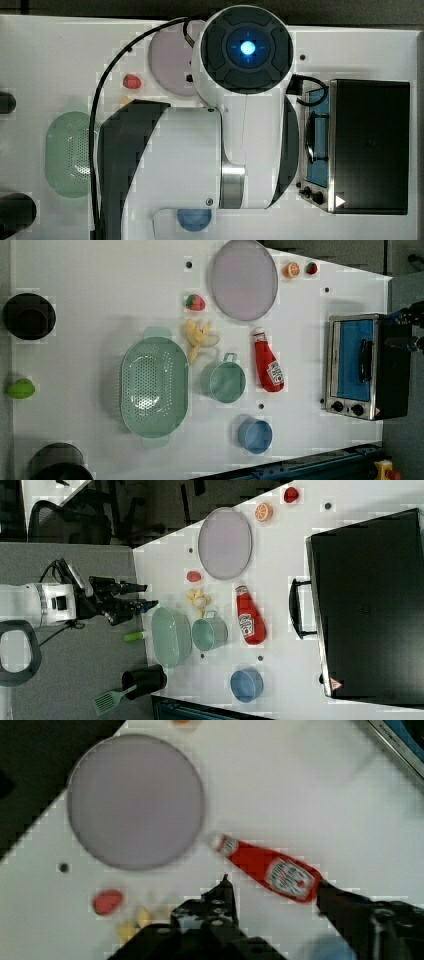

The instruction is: Pick Ketchup from the table and place it in strainer.

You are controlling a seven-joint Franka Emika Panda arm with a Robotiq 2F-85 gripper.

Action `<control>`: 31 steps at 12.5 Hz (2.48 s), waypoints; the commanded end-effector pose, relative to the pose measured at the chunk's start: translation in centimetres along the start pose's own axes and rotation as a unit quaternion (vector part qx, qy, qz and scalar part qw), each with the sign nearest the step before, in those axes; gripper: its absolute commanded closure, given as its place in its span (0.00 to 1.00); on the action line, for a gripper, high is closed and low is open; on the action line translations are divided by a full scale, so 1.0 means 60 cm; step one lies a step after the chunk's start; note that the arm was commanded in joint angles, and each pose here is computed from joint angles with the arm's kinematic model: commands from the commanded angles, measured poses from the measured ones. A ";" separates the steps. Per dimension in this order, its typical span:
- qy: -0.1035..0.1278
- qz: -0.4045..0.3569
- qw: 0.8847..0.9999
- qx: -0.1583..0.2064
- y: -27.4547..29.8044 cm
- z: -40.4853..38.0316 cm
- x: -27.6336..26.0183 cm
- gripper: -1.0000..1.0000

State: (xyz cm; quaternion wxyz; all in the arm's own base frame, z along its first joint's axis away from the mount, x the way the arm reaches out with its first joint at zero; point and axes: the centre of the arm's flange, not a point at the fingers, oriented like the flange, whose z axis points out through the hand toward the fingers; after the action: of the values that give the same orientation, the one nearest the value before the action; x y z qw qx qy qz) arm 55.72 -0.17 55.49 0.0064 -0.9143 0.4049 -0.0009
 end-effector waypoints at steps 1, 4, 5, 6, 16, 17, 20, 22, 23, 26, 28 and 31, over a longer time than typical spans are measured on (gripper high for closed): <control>-0.005 0.008 1.000 -0.009 0.093 -0.083 -0.053 0.21; -0.016 0.002 1.000 -0.021 0.085 -0.041 -0.051 0.00; -0.020 -0.002 0.999 -0.024 0.082 -0.018 -0.050 0.00; -0.024 -0.005 0.999 -0.029 0.078 0.009 -0.049 0.00; -0.053 -0.345 0.937 -0.033 0.077 0.281 -0.068 0.00; -0.054 -0.388 0.920 -0.030 0.083 0.307 -0.074 0.00; -0.036 -0.473 0.880 -0.016 0.096 0.376 -0.084 0.00; -0.028 -0.474 0.880 -0.011 0.100 0.423 -0.088 0.00; -0.034 -0.475 0.879 -0.011 0.100 0.448 -0.091 0.00; -0.053 -0.482 0.874 -0.015 0.092 0.519 -0.095 0.00; -0.030 -0.508 0.861 -0.023 0.086 0.556 -0.088 0.00; -0.025 -0.518 0.855 -0.018 0.080 0.603 -0.093 0.00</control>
State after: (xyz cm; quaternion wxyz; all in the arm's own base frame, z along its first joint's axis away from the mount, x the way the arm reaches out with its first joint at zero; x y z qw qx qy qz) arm 48.03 0.85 17.41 0.0084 -0.9948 -0.0899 0.0465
